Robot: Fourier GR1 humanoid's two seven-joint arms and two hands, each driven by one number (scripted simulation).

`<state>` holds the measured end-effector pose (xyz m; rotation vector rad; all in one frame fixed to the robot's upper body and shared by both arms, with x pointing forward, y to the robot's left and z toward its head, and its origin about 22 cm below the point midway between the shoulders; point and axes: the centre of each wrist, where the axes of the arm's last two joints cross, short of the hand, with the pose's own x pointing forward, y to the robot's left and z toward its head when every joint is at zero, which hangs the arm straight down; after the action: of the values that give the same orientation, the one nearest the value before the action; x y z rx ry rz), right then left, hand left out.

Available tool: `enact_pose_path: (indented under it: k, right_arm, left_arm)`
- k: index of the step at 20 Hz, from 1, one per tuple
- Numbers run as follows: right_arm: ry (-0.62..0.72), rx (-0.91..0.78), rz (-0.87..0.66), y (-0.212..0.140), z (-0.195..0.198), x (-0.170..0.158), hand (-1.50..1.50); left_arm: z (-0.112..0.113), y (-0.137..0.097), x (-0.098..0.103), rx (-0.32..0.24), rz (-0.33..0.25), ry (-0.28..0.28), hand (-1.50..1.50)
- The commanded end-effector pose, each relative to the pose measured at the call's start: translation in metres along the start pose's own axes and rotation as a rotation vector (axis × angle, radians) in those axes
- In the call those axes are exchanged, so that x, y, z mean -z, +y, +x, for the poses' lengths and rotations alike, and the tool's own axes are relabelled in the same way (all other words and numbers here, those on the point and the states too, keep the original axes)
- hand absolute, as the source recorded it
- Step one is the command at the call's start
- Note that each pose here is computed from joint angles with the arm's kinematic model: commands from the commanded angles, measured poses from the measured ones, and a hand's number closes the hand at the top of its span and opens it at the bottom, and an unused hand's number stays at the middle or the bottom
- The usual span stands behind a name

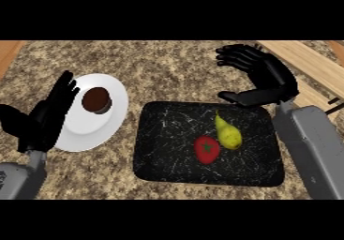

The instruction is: Pick the tomato from the tray and place it in the tiered shelf

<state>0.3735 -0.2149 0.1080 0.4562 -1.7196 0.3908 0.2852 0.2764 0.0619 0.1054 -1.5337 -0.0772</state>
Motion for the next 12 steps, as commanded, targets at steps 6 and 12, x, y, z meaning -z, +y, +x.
enact_pose_path:
  k: [6, 12]
  right_arm:
    - [0.084, -0.138, 0.358, -0.025, 0.065, 0.0, -1.5]
    - [0.255, -0.713, 0.545, 0.006, 0.119, 0.007, -1.5]
  left_arm:
    - [0.003, 0.003, 0.003, -0.031, 0.016, 0.025, 0.0]
    - [0.008, -0.002, 0.007, -0.022, -0.002, 0.01, 0.0]
